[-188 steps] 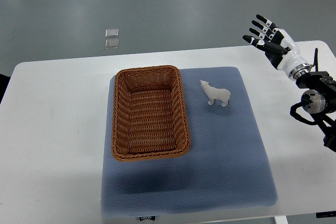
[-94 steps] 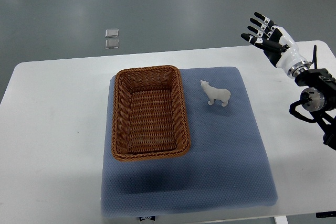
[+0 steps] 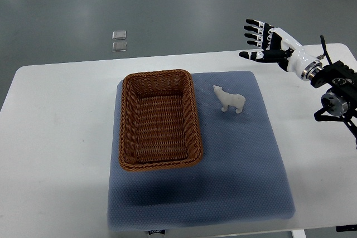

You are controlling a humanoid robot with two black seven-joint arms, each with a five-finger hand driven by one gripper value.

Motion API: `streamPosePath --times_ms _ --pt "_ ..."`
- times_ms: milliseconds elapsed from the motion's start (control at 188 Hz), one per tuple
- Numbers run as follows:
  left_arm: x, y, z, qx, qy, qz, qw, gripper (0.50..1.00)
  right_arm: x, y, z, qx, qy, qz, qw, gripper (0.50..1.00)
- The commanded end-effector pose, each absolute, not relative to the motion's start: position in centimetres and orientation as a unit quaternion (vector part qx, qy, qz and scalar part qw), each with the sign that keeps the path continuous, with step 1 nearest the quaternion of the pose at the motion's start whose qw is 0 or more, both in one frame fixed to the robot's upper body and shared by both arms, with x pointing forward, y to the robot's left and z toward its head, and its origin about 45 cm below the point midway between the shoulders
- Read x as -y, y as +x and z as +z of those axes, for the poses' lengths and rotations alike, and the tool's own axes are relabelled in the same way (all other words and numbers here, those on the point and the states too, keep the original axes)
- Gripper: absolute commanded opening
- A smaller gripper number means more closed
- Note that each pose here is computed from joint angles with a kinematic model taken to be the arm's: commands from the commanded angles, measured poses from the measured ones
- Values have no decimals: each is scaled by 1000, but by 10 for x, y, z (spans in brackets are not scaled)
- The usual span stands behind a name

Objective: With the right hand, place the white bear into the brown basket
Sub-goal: 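Reach the right hand down to the white polar bear figurine, then close the right hand fingers around the bear and lift it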

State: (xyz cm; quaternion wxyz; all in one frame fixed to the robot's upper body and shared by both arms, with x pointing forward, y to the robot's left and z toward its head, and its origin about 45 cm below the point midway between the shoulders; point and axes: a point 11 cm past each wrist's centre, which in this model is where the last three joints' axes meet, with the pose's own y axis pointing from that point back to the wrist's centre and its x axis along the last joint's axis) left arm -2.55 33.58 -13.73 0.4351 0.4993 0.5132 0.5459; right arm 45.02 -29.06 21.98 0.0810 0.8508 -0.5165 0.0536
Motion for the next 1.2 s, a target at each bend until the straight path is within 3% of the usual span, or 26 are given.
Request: streamPosePath --times_ms 0,240,564,1192 --pt "-336 -25 -137 -513 499 546 435 1000 284 447 220 475 862 109 143 926" --pt "-336 -25 -137 -513 500 546 436 1000 266 430 209 367 864 225 261 924" --pt "-336 -25 -137 -513 499 546 435 1000 264 420 186 312 847 273 332 903" --pt "-336 -25 -137 -513 499 546 435 1000 258 409 159 312 829 285 366 860"
